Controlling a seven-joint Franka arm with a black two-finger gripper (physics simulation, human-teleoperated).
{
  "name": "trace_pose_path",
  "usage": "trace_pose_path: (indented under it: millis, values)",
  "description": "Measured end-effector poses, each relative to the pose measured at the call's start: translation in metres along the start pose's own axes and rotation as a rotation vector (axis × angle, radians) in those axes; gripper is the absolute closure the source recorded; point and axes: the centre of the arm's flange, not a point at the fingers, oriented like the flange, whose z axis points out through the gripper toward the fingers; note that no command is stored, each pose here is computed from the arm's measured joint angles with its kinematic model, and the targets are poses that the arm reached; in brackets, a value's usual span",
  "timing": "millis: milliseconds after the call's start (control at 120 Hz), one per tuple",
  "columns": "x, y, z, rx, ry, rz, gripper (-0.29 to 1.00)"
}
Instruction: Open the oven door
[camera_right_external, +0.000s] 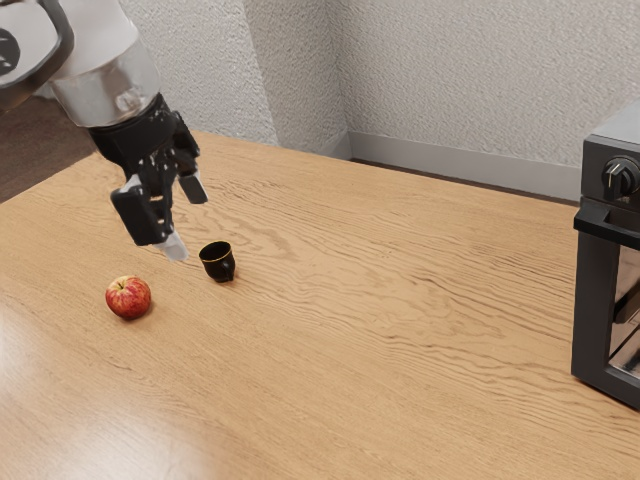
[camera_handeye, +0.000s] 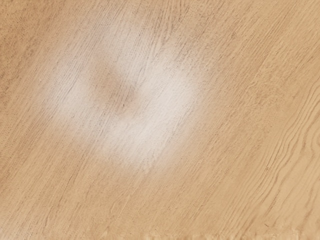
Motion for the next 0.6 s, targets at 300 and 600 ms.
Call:
trace_pose_path:
  millis: [300, 600]
  values:
    - [-0.127, -0.02, 0.031, -0.007, 0.015, 0.131, 0.0]
    - [-0.3, -0.094, 0.047, -0.145, -0.167, 0.403, 0.0]
